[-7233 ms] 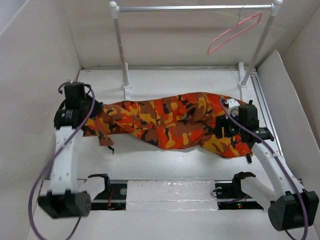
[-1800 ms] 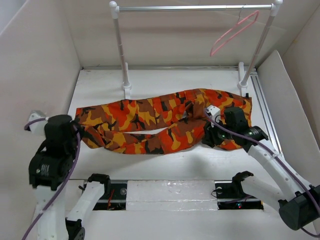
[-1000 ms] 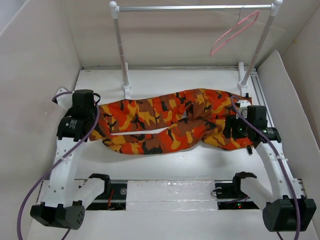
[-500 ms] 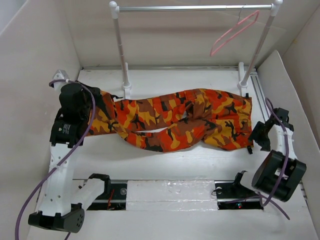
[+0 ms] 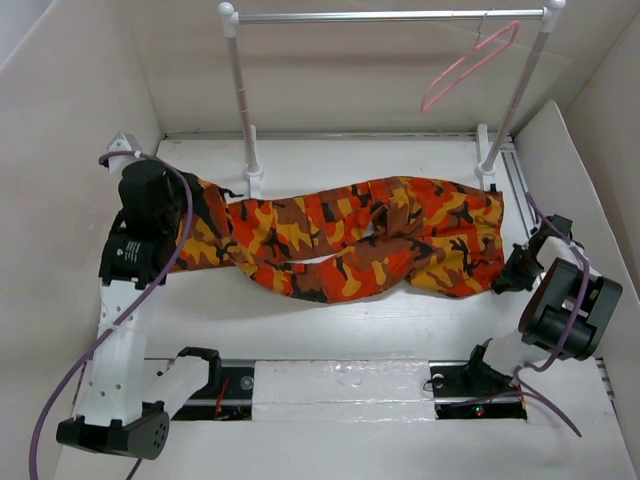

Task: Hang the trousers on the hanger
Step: Flatten out the trousers at the center of the board, then fold the trousers at the center of the board.

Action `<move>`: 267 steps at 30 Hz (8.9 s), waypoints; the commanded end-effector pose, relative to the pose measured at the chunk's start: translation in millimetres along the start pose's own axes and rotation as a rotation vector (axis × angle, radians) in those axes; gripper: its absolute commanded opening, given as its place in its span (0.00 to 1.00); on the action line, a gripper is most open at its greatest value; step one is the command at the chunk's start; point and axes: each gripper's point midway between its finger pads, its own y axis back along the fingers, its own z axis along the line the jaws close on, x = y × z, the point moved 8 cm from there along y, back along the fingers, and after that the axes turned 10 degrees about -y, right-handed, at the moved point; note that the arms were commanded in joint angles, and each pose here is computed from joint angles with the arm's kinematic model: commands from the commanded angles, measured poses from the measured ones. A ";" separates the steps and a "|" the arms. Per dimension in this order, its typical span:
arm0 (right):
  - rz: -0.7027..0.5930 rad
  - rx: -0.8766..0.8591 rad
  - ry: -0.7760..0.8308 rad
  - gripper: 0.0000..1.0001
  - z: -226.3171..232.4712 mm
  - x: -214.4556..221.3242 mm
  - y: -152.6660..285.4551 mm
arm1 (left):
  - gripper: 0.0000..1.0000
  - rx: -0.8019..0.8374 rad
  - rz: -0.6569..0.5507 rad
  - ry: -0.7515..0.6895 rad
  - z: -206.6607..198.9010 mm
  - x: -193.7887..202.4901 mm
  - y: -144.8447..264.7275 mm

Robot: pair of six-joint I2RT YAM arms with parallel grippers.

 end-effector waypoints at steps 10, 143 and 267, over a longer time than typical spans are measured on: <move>-0.619 -0.073 -0.020 0.00 41.1 -104.6 188.5 | 0.00 -0.226 -0.057 -0.216 1.1 -38.6 -27.6; -0.172 -0.786 1.412 0.55 168.3 180.9 150.5 | 0.15 -0.800 0.226 0.632 313.9 124.4 -53.1; -0.690 -0.535 0.198 0.00 197.4 -163.3 140.3 | 0.38 -0.322 0.381 0.289 174.0 120.2 -103.0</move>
